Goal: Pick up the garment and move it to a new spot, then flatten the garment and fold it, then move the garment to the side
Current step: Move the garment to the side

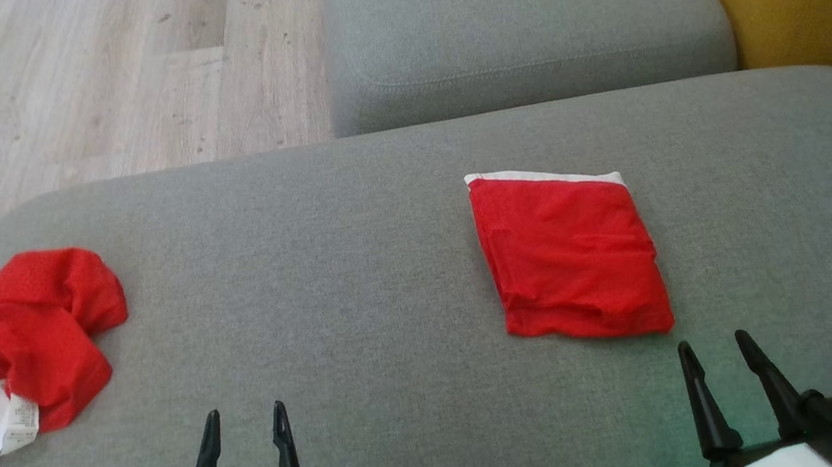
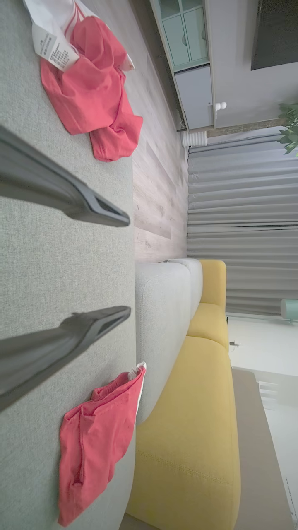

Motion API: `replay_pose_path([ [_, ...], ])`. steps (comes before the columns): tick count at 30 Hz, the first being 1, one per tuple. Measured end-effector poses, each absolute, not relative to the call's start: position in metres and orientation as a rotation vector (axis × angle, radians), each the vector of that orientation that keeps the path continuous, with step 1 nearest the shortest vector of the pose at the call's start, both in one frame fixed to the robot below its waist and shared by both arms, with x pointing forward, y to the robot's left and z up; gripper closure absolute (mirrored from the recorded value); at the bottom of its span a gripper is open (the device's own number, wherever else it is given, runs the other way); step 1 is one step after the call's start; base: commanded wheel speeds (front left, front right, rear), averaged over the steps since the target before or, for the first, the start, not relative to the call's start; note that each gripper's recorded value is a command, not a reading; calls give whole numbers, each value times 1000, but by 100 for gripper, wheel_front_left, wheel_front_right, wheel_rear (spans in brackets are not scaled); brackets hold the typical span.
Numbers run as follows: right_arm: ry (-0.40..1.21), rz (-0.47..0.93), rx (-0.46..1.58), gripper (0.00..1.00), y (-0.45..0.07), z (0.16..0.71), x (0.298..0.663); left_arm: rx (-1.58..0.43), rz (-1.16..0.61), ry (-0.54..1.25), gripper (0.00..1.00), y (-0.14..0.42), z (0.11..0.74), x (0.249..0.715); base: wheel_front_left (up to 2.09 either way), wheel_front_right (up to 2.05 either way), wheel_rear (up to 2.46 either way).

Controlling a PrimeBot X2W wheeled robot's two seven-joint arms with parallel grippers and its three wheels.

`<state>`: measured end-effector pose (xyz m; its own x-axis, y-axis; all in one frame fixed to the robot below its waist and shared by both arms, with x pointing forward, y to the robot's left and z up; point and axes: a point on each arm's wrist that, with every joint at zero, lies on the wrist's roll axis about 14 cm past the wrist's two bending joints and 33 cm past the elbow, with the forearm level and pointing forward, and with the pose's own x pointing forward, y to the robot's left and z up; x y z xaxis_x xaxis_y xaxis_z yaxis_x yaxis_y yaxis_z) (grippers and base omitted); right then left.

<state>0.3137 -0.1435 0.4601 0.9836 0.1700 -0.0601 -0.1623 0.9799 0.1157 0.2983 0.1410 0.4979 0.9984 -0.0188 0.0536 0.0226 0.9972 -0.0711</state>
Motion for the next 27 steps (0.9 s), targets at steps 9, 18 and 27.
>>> replay_pose_path([
  [9, 166, 156, 114, 0, -146, 432, 317, -99, -6, -13, 0, 142, 489, 305, 0, 0, 0],
  [18, 180, 164, 126, 0, -147, 429, 374, -82, -23, -10, 0, 135, 489, 331, 0, 0, 0],
  [27, 333, 165, 70, 0, -165, 406, 440, -78, -53, 6, 0, 124, 483, 357, 0, 0, 0],
])
